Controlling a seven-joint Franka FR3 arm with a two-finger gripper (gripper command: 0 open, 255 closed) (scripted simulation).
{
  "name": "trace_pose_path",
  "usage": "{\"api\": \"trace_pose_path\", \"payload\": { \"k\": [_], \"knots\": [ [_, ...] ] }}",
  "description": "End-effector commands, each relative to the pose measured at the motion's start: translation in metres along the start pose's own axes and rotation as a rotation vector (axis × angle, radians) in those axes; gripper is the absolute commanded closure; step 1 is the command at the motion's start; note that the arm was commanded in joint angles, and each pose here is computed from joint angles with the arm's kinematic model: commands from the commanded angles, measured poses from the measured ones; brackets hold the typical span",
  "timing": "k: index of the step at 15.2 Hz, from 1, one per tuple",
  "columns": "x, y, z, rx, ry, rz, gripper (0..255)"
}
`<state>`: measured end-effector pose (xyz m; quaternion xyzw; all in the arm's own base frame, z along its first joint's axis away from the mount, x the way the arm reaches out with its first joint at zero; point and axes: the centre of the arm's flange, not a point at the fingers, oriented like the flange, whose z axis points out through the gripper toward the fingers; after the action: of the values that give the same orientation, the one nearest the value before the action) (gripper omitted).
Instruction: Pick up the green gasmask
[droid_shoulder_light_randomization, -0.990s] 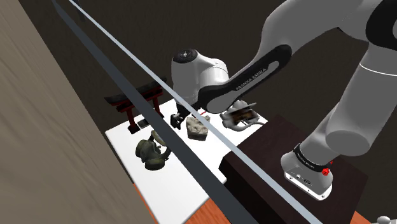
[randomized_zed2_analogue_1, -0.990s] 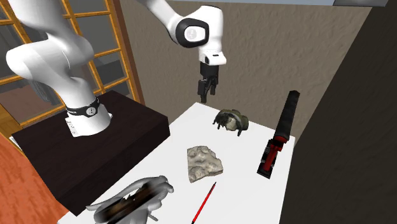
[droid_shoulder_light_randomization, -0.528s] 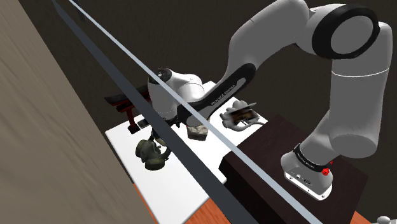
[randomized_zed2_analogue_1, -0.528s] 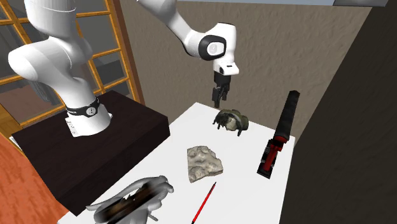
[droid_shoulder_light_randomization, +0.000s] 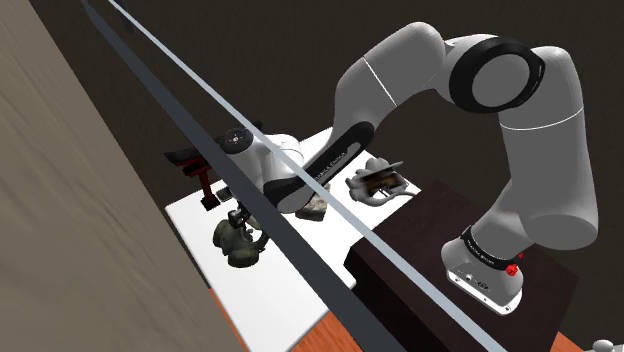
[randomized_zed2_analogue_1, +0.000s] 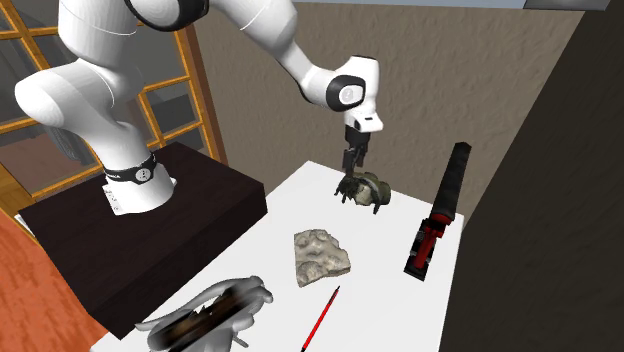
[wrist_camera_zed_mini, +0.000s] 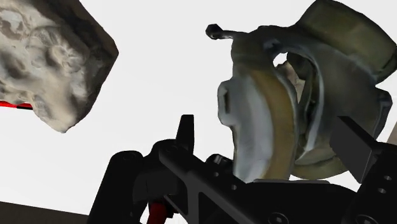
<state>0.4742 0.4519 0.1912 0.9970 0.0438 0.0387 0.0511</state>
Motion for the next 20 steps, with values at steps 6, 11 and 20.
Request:
{"api": "trace_pose_path", "payload": {
  "k": [6,11,20],
  "knots": [
    [0.0,-0.001,0.014,0.0,0.0,0.0,255],
    [-0.001,-0.001,0.014,0.0,0.0,0.0,255],
    [0.002,0.002,-0.018,0.0,0.0,0.0,255]
  ]
}}
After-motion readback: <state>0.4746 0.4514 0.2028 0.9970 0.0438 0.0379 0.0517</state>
